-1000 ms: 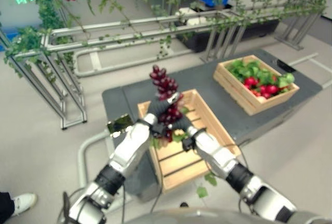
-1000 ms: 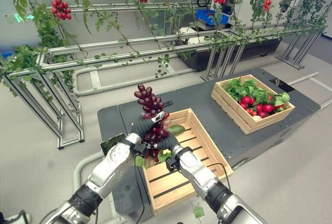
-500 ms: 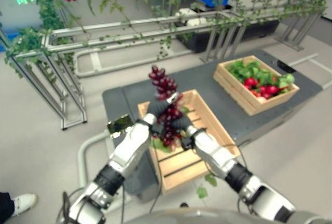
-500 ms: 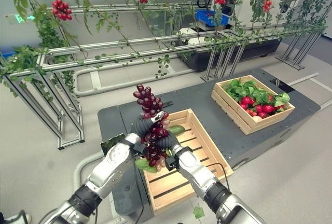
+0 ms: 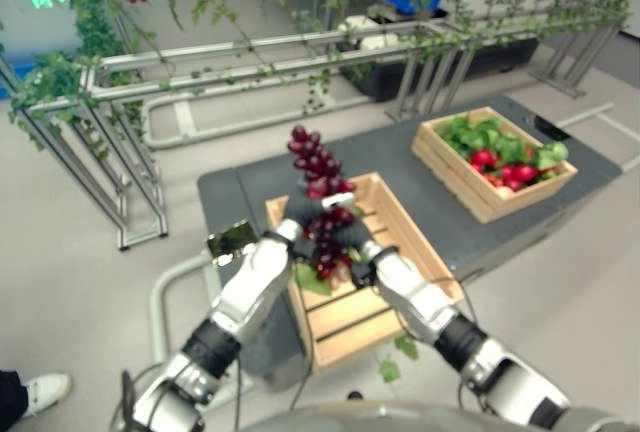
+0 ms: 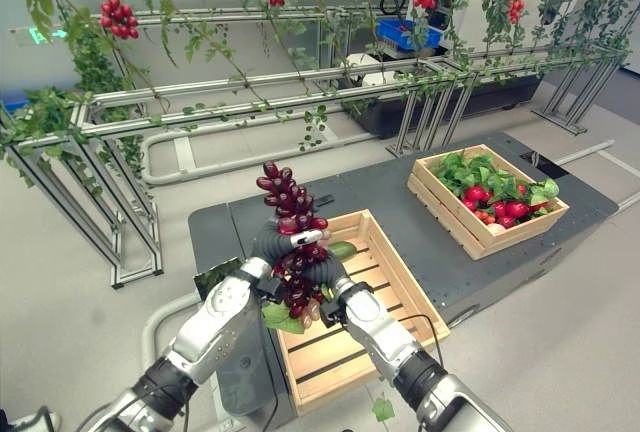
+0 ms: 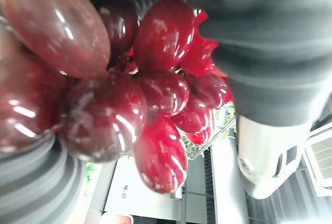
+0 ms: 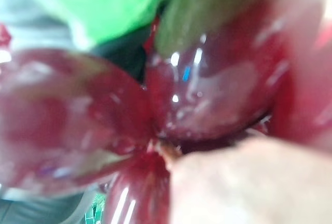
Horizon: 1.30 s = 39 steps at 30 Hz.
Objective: Pick up the fruits from the basket on one side to the basket on the other side
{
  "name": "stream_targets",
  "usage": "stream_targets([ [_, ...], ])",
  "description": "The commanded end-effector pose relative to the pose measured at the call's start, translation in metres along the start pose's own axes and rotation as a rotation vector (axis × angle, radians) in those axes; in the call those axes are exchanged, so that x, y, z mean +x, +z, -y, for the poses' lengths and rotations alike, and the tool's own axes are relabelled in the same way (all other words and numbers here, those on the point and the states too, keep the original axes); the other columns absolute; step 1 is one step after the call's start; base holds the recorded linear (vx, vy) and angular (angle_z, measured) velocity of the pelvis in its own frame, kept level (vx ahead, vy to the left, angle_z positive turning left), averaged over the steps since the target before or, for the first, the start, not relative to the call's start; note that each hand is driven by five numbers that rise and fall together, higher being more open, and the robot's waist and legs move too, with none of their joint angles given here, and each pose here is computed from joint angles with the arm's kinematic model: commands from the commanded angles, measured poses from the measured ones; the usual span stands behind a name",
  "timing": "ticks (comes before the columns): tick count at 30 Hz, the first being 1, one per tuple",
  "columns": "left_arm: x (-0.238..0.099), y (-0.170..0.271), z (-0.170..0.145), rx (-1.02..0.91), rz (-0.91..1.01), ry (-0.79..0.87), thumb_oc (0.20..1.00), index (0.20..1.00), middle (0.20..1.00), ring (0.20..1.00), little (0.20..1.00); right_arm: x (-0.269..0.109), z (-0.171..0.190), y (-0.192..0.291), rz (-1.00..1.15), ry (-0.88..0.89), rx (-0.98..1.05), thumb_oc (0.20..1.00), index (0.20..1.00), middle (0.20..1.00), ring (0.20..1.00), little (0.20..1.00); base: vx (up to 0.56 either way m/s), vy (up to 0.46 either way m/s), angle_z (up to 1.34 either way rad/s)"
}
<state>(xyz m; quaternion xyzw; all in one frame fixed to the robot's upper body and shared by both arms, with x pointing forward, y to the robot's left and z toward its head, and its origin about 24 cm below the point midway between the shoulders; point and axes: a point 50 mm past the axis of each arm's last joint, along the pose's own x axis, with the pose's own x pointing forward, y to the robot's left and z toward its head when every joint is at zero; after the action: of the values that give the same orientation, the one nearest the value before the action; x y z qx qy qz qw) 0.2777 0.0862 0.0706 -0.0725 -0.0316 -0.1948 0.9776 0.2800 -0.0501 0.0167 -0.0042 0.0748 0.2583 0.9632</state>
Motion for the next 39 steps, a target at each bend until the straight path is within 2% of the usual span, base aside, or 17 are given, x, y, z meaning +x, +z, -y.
stream_targets([
  [1, 0.011, 0.034, 0.018, -0.094, 0.198, -0.064, 1.0, 1.0, 1.0, 1.0, 1.0, 0.012, 0.011, 0.039, 0.193, -0.061, 0.035, 0.2, 0.2, 0.2, 0.2, 0.2, 0.0, 0.0, 0.0],
  [6, 0.003, 0.032, 0.004, -0.106, 0.201, -0.012, 1.0, 1.0, 1.0, 1.0, 1.0, 0.008, 0.02, 0.034, 0.179, -0.101, 0.026, 0.2, 0.2, 0.2, 0.2, 0.2, 0.0, 0.0, 0.0],
  [11, -0.016, 0.034, -0.022, -0.102, 0.228, 0.091, 1.0, 1.0, 1.0, 1.0, 1.0, -0.005, 0.043, 0.022, 0.147, -0.189, 0.007, 0.2, 0.2, 0.2, 0.2, 0.2, 0.0, 0.003, 0.01],
  [13, -0.034, 0.033, -0.041, -0.058, 0.23, 0.152, 1.0, 1.0, 1.0, 1.0, 1.0, -0.017, 0.06, 0.016, 0.136, -0.26, -0.001, 0.2, 0.2, 0.2, 0.2, 0.2, -0.02, 0.013, 0.03],
  [18, -0.061, 0.014, -0.07, -0.028, 0.16, 0.293, 1.0, 1.0, 1.0, 1.0, 1.0, -0.037, 0.085, 0.014, 0.149, -0.355, -0.015, 0.2, 0.2, 0.2, 0.2, 0.2, -0.01, 0.014, 0.04],
  [26, -0.094, -0.016, -0.096, 0.097, -0.006, 0.414, 1.0, 1.0, 1.0, 1.0, 1.0, -0.065, 0.108, 0.009, 0.152, -0.455, -0.037, 0.2, 0.2, 0.2, 0.2, 0.2, -0.01, 0.02, 0.01],
  [33, -0.138, -0.057, -0.118, 0.214, -0.265, 0.511, 1.0, 1.0, 1.0, 1.0, 1.0, -0.088, 0.126, 0.016, 0.185, -0.524, -0.08, 0.2, 0.2, 0.2, 0.2, 0.2, -0.02, 0.02, 0.0],
  [34, -0.16, -0.084, -0.126, 0.261, -0.438, 0.561, 1.0, 1.0, 1.0, 1.0, 1.0, -0.094, 0.132, 0.019, 0.2, -0.546, -0.089, 0.2, 0.2, 0.2, 0.2, 0.2, -0.03, 0.035, 0.01],
  [35, -0.158, -0.083, -0.125, 0.269, -0.425, 0.545, 1.0, 1.0, 1.0, 1.0, 1.0, -0.097, 0.133, 0.021, 0.207, -0.549, -0.095, 0.2, 0.2, 0.2, 0.2, 0.2, -0.04, 0.047, 0.0],
  [37, -0.191, -0.118, -0.13, 0.292, -0.661, 0.602, 1.0, 1.0, 1.0, 1.0, 1.0, -0.106, 0.137, 0.027, 0.237, -0.571, -0.102, 0.2, 0.2, 0.2, 0.2, 0.2, -0.04, 0.039, 0.0],
  [38, -0.19, -0.119, -0.13, 0.293, -0.66, 0.601, 1.0, 1.0, 1.0, 1.0, 1.0, -0.106, 0.137, 0.027, 0.238, -0.572, -0.102, 0.2, 0.2, 0.2, 0.2, 0.2, -0.04, 0.048, 0.0],
  [39, -0.208, -0.137, -0.129, 0.343, -0.804, 0.595, 1.0, 1.0, 1.0, 1.0, 1.0, -0.114, 0.138, 0.032, 0.262, -0.583, -0.122, 0.2, 0.2, 0.2, 0.2, 0.2, -0.04, 0.056, -0.01],
])
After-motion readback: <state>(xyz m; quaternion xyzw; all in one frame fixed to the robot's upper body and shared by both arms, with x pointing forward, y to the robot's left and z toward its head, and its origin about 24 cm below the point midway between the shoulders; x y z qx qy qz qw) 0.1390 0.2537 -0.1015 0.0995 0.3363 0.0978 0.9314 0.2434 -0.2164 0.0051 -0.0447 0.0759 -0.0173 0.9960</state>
